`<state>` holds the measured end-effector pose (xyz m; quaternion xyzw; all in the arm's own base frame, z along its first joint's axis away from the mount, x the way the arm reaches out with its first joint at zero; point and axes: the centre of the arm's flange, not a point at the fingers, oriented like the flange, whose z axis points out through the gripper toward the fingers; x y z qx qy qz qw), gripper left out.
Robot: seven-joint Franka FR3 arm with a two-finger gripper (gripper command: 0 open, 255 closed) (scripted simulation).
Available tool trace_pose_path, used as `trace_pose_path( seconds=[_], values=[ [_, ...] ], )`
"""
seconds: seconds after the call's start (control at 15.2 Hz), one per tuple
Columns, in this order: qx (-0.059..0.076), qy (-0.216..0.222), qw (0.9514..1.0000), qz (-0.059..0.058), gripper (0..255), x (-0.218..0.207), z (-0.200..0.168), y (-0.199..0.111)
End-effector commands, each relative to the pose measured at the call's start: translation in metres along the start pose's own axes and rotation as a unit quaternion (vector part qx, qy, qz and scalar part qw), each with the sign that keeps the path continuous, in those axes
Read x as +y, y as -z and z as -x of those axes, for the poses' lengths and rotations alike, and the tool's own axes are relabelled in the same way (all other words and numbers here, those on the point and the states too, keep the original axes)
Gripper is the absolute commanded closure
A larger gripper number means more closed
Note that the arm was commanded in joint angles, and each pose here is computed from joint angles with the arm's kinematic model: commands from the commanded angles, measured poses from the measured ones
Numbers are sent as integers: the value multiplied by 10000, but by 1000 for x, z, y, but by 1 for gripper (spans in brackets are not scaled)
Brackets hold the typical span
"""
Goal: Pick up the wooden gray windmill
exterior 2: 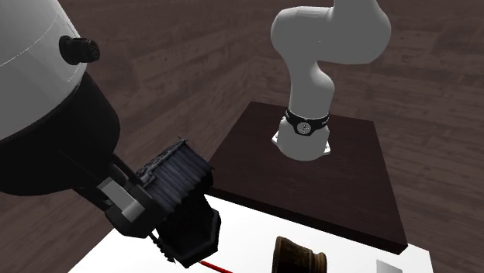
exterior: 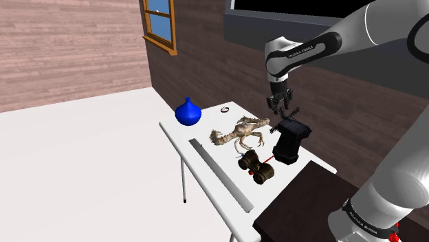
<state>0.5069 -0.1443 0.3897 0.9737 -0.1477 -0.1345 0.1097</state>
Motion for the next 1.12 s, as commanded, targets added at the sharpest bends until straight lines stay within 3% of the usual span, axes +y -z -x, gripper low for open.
trace_pose_path(
  seconds=[0.0,1.06],
  values=[
    [-12,0,10000,1,255,1,1,4],
    [-12,0,10000,1,255,20,18,74]
  ],
)
